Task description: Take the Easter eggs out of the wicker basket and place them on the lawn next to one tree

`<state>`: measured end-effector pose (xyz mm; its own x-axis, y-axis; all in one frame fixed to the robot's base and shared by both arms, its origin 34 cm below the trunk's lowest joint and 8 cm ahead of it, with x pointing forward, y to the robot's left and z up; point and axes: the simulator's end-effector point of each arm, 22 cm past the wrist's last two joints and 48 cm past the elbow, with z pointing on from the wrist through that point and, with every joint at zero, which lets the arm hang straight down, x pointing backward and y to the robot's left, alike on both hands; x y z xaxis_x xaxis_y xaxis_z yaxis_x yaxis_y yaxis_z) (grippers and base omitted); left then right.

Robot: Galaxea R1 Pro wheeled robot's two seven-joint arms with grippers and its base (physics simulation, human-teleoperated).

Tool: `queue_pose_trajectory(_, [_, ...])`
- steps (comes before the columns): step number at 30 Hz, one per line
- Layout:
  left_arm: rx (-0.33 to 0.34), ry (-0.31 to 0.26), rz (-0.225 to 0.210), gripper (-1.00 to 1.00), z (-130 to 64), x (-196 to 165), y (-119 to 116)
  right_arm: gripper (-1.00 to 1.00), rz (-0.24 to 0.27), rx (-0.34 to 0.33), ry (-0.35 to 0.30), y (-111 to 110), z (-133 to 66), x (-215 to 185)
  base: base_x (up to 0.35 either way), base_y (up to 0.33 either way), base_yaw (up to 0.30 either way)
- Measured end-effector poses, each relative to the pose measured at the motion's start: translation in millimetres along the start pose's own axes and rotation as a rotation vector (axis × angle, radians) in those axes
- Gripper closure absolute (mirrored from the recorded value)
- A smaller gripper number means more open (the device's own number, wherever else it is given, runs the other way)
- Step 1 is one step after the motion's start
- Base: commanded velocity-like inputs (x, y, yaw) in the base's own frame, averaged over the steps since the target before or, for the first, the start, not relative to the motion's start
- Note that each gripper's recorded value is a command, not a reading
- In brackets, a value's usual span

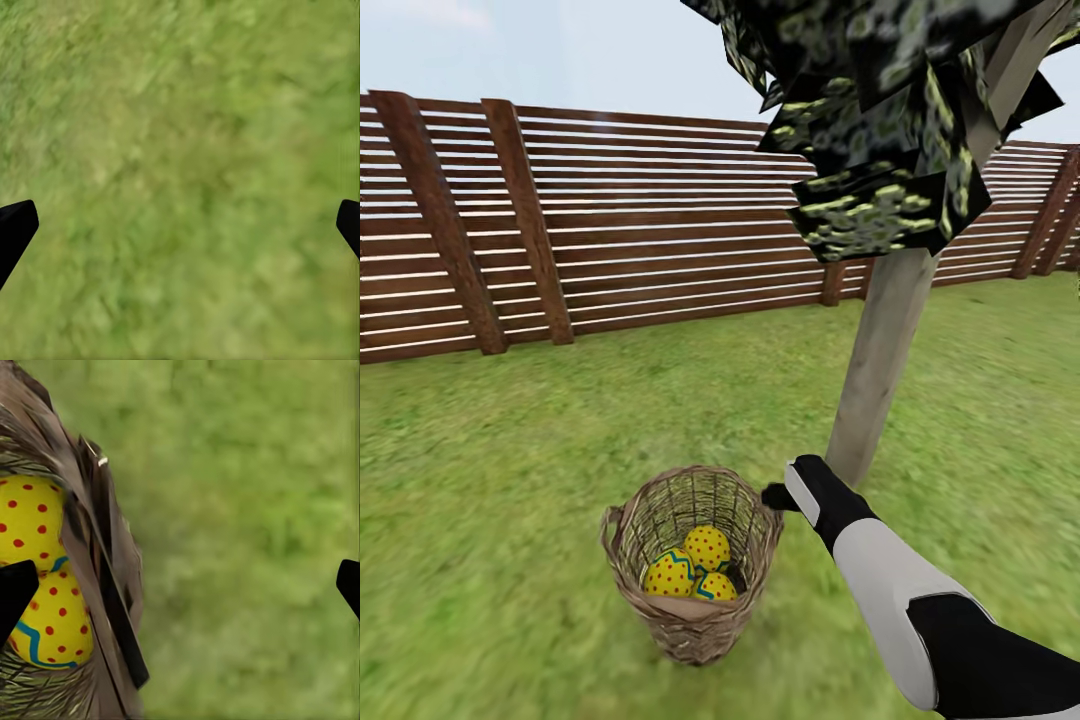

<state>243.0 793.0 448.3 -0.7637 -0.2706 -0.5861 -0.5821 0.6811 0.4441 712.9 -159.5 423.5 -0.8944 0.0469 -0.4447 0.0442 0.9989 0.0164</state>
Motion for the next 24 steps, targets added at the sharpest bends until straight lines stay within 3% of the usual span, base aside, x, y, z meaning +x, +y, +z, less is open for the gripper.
queue_pose_trajectory(15, [0.016, -0.038, -0.043, -1.00, -6.6, -7.2, 3.1, -1.00, 0.001, -0.002, -0.061, 0.3, -34.4, -21.6, 0.000, 0.000, 0.000])
queue_pose_trajectory(24, [0.015, -0.032, -0.044, -1.00, -18.2, -21.2, 9.6, -1.00, 0.003, 0.001, -0.060, -2.3, -49.6, -35.7, 0.000, 0.000, 0.000])
